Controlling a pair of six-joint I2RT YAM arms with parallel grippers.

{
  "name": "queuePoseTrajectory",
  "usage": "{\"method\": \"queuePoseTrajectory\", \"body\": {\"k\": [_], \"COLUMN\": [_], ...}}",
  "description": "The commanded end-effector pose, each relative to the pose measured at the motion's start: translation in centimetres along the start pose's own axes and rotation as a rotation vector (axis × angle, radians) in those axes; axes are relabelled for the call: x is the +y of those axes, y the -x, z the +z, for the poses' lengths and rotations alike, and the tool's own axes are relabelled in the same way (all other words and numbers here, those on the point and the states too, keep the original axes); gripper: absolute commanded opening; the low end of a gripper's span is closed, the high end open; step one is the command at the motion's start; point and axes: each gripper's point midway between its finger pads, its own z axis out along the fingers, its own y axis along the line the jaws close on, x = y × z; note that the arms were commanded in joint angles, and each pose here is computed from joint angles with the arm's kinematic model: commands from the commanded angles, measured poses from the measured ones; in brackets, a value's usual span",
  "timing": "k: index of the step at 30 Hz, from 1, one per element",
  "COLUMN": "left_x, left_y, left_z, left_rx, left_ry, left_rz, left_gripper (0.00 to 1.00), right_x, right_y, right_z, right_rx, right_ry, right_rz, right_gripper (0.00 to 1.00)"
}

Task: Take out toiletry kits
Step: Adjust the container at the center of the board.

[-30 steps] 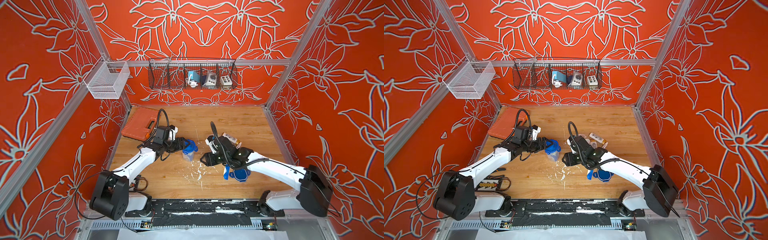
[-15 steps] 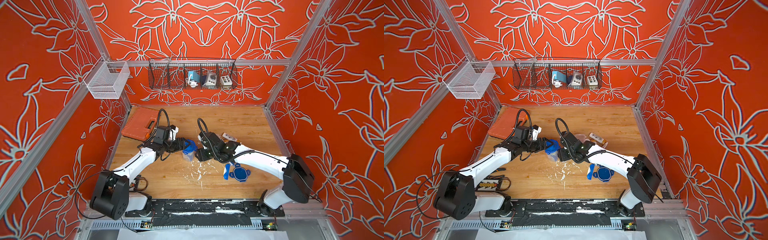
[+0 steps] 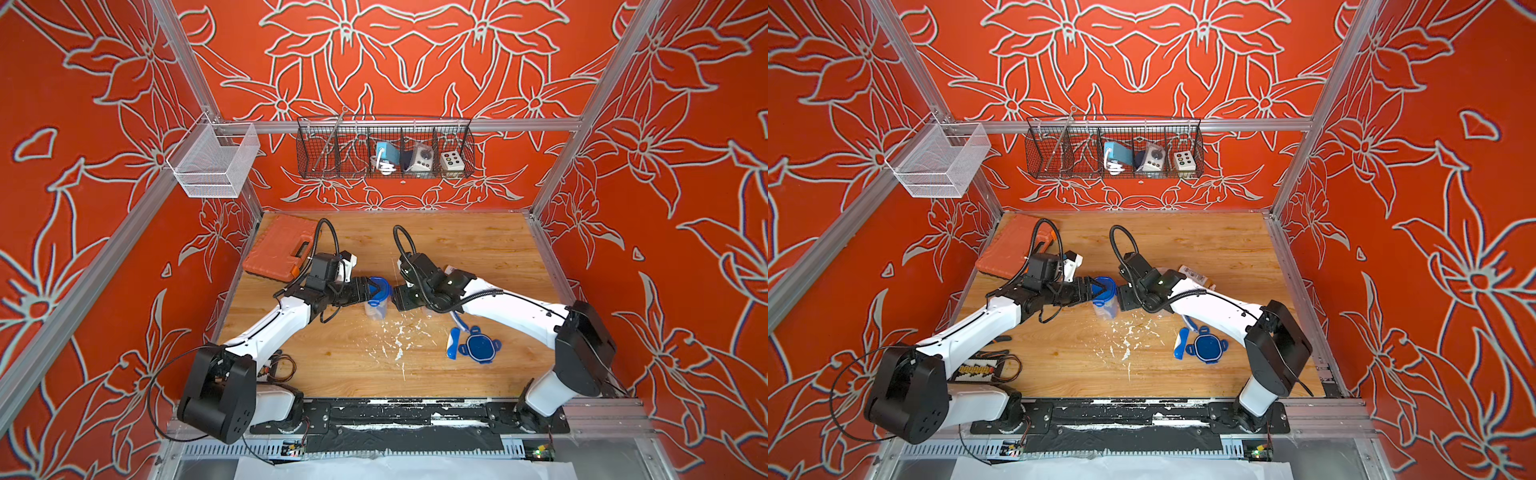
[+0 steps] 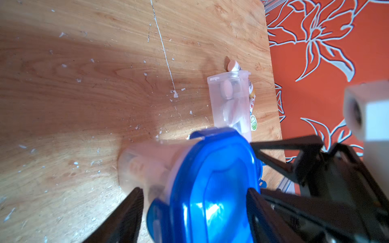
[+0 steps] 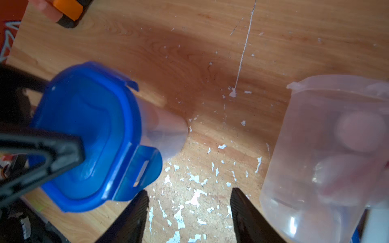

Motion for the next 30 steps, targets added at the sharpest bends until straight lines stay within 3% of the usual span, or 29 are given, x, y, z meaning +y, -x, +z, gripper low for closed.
{"method": "queuePoseTrajectory", "body": {"k": [1,6,12,19,30], "left_x": [2.4,1.7,0.7,0.2,1.9], "left_y": [-2.7,-2.1,0.2,2.0,-0.8], "left_z": [0.1,0.0,-0.4,0.2,0.1], "left_rx": [0.076,0.065,0.016,-0.006,0.042], "left_ry": [0.092,0.074,0.077,0.082,0.109], "left_rz": [-0.037,-0.045,-0.031,-0.016,0.003], "left_gripper": [0.72,0.72,0.76,0.77,0.71], "right_x": [0.1,-0.8,0.5,1.8,-0.6], "right_y": [1.7,0.5,-1.4,-0.5,2.1], "right_z": [-0.5,-1.1,-1.5,-0.5,0.2], "right_rx": [-0.035,-0.028,-0.033,-0.024,-0.035], "right_ry": [-0.003,-0.019,0.088,0.117,0.007], "right_rz": [0.002,-0.004,-0.014,-0.053,0.019], "right_gripper": [0.64,0.65,0.66,0.67,0.65]}}
